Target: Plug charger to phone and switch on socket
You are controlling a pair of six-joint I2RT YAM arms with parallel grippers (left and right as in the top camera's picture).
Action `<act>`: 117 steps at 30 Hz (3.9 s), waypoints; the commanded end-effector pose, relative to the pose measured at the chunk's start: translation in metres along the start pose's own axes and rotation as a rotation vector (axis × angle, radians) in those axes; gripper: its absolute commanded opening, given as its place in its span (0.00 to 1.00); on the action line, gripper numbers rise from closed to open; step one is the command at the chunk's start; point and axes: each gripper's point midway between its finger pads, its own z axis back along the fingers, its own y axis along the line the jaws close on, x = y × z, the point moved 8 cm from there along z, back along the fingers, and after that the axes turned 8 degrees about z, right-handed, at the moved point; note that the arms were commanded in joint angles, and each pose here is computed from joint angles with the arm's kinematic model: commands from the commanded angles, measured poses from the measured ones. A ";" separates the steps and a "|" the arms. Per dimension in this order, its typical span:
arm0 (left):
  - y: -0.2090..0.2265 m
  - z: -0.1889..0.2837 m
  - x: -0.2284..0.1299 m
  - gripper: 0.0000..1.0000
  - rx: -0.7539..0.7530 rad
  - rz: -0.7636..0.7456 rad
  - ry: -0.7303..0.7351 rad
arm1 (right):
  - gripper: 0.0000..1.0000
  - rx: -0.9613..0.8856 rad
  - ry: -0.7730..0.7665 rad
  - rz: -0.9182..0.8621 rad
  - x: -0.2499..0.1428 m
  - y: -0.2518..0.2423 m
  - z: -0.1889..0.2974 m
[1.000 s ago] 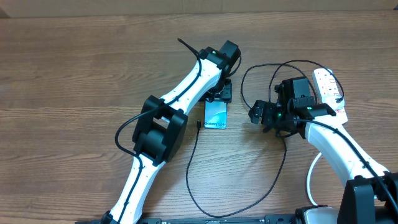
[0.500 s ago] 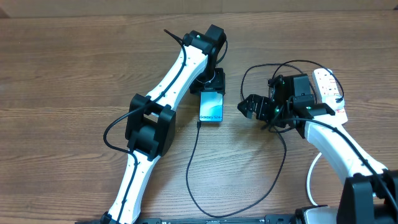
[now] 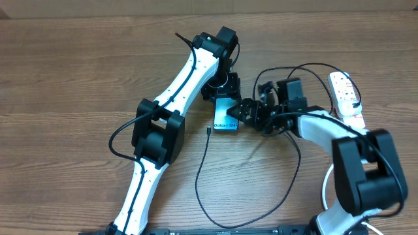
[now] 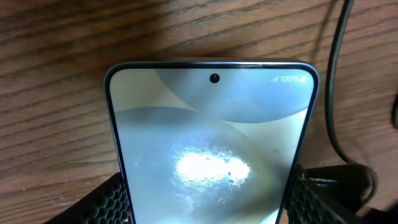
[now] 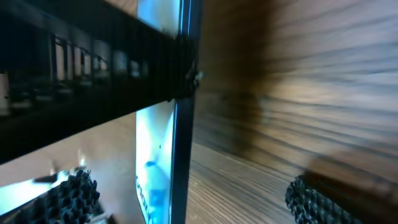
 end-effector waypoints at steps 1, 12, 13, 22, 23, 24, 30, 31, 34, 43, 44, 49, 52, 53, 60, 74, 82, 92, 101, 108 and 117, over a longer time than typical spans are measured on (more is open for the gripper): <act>-0.009 0.007 -0.001 0.52 -0.042 -0.034 -0.005 | 0.95 0.099 0.033 0.008 -0.001 0.014 -0.010; -0.010 0.007 -0.002 0.52 -0.047 -0.054 0.002 | 0.66 0.151 -0.036 0.079 0.012 0.029 -0.014; -0.011 0.007 -0.003 0.52 -0.048 -0.054 0.003 | 0.64 0.152 -0.033 0.080 0.011 0.030 -0.015; -0.013 0.007 -0.004 0.52 -0.075 -0.056 0.021 | 0.36 0.160 0.001 0.104 0.002 0.040 -0.025; -0.013 0.007 -0.005 0.52 -0.075 -0.056 0.022 | 0.33 0.158 0.000 0.104 0.002 0.040 -0.025; -0.013 0.007 -0.005 0.52 -0.075 -0.056 0.022 | 0.30 0.151 -0.005 0.104 0.003 0.040 -0.025; -0.013 0.007 -0.005 0.52 -0.074 -0.055 0.022 | 0.10 0.121 -0.037 0.113 0.007 0.038 -0.025; -0.013 0.007 -0.004 0.52 -0.075 -0.056 0.020 | 0.04 0.122 -0.038 0.114 0.007 0.038 -0.025; -0.013 0.007 -0.004 0.53 -0.076 -0.063 0.017 | 0.04 0.122 -0.038 0.116 0.007 0.038 -0.025; -0.008 0.008 0.000 0.65 -0.063 -0.055 0.005 | 0.04 0.096 -0.051 0.118 0.008 0.036 -0.025; -0.007 0.008 0.001 0.66 -0.065 -0.051 0.006 | 0.04 0.091 -0.053 0.117 0.008 0.035 -0.025; 0.008 0.020 0.009 0.71 -0.079 -0.008 0.009 | 0.04 0.088 -0.050 0.137 0.007 0.035 -0.025; 0.015 0.033 0.013 0.73 -0.127 0.005 0.022 | 0.04 0.086 -0.046 0.154 0.007 0.034 -0.026; 0.017 0.040 0.015 0.74 -0.169 -0.014 0.032 | 0.04 0.088 -0.045 0.154 0.007 0.034 -0.026; 0.038 0.102 0.017 0.74 -0.597 -0.216 0.096 | 0.04 0.355 -0.005 0.210 0.013 0.056 -0.011; 0.104 0.179 0.028 0.71 -0.912 -0.266 -0.078 | 0.04 0.582 0.121 -0.185 0.032 0.085 0.017; 0.087 0.157 0.021 0.65 -0.722 -0.273 -0.021 | 0.04 0.607 0.037 -0.154 0.043 0.096 0.022; 0.074 0.141 0.015 0.66 -0.551 -0.145 0.048 | 0.04 0.563 -0.095 -0.153 0.055 0.090 0.021; 0.098 0.140 0.023 0.70 -0.434 -0.061 0.018 | 0.04 0.487 -0.155 -0.169 0.059 0.074 0.020; 0.096 0.140 0.022 0.73 -0.443 -0.063 0.022 | 0.04 0.509 -0.086 -0.267 0.053 0.081 0.014; 0.077 0.139 0.016 0.72 -0.516 -0.075 0.059 | 0.04 0.622 -0.078 -0.264 0.057 0.105 0.024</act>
